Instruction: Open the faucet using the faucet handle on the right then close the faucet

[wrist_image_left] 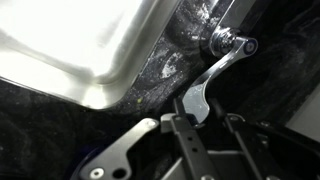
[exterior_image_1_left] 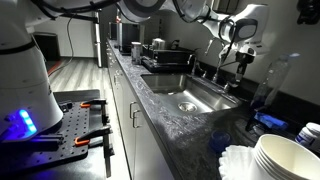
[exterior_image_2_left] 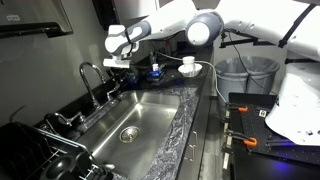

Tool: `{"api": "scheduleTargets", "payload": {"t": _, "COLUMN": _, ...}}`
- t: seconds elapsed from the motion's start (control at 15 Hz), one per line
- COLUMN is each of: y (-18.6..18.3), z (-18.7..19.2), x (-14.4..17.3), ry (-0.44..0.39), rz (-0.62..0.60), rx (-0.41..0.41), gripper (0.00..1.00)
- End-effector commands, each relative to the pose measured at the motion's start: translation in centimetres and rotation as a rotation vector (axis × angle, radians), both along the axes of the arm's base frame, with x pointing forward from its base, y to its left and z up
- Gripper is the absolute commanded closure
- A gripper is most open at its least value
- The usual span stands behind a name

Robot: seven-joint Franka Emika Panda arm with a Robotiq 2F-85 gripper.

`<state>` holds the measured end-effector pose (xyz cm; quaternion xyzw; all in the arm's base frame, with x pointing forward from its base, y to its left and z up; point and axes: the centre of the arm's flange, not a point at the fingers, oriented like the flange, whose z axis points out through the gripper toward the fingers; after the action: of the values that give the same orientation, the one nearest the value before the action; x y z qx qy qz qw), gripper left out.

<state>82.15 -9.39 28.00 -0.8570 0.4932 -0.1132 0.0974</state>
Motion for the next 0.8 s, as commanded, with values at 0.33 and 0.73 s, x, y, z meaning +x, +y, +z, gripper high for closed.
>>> {"api": "scheduleTargets", "payload": {"t": 0.33, "y": 2.0, "z": 2.3, "x": -2.5, "ry": 0.134, "rz": -0.054, "rx": 0.056, "gripper": 0.93}}
{"api": "scheduleTargets", "payload": {"t": 0.73, "y": 2.3, "z": 2.4, "x": -2.6, "ry": 0.136, "rz": -0.061, "rx": 0.056, "gripper": 0.93}}
